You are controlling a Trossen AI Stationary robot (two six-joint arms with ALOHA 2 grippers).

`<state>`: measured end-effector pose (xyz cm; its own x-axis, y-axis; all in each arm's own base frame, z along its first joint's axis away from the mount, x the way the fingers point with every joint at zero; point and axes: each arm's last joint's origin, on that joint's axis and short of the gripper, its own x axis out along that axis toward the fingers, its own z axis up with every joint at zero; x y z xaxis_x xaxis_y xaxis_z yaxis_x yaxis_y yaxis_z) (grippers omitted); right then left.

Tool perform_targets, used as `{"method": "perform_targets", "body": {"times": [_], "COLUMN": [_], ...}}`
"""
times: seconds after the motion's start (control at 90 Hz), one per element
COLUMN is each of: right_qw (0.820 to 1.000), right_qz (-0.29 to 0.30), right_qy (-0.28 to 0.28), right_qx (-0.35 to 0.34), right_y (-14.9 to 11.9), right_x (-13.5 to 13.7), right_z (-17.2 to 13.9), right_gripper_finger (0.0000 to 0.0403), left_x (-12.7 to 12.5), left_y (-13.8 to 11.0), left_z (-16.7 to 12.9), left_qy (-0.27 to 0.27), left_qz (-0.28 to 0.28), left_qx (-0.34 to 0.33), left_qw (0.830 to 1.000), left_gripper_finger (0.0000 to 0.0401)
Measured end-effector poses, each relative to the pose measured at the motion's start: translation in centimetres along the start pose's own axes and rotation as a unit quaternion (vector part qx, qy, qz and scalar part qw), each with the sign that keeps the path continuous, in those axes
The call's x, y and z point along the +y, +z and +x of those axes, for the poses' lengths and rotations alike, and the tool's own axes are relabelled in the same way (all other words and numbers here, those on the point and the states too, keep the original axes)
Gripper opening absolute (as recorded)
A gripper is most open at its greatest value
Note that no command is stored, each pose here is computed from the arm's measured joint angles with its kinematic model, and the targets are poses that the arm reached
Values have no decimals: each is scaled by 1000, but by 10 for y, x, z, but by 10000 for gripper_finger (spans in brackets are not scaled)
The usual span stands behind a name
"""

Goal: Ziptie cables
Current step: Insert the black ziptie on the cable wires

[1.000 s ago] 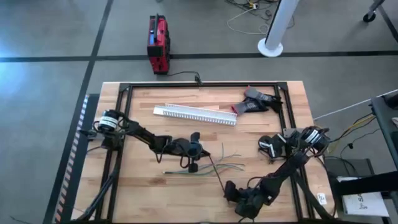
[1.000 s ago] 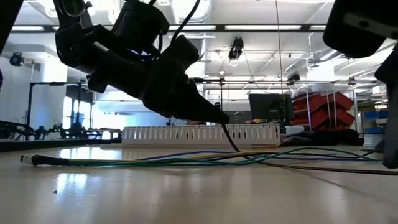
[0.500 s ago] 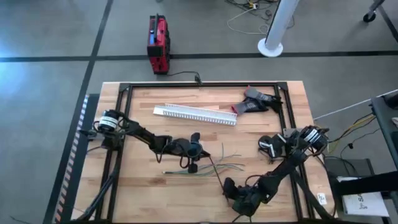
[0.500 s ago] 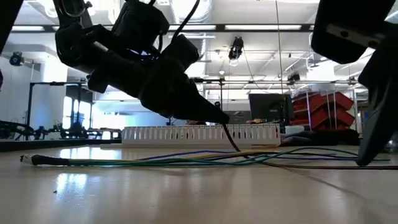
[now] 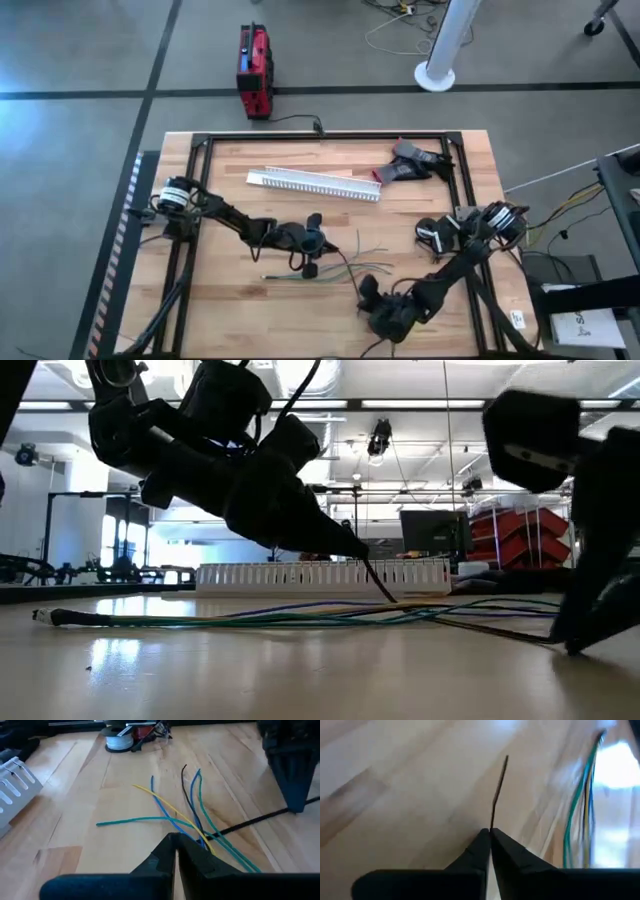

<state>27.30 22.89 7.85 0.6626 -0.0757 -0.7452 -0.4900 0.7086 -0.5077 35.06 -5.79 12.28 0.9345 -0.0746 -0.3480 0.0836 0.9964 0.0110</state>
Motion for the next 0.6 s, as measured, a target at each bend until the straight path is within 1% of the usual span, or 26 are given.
{"method": "perform_targets", "body": {"times": [0.1,0.278,0.4,0.5,0.6], "right_qw": [999,989,982,974,957], "right_qz": [52,134,163,196,248], "right_qy": [4,31,27,24,25], "right_qx": [-11,-53,-90,-115,-145], "right_y": [3,12,9,7,4], "right_x": [-4,-27,-31,-32,-33], "right_z": [-3,-9,-9,-9,-8], "right_gripper_finger": [1,0,0,0,0], "left_x": [-2,-5,-6,-7,-11], "left_y": [0,6,11,13,13], "left_z": [0,0,-1,-1,-2], "left_qy": [-3,-7,-8,-11,-16], "left_qz": [2,3,1,-5,-4], "left_qx": [-4,-33,-59,-71,-72], "left_qw": [1000,999,998,997,997], "left_gripper_finger": [0,0,0,0,0]}}
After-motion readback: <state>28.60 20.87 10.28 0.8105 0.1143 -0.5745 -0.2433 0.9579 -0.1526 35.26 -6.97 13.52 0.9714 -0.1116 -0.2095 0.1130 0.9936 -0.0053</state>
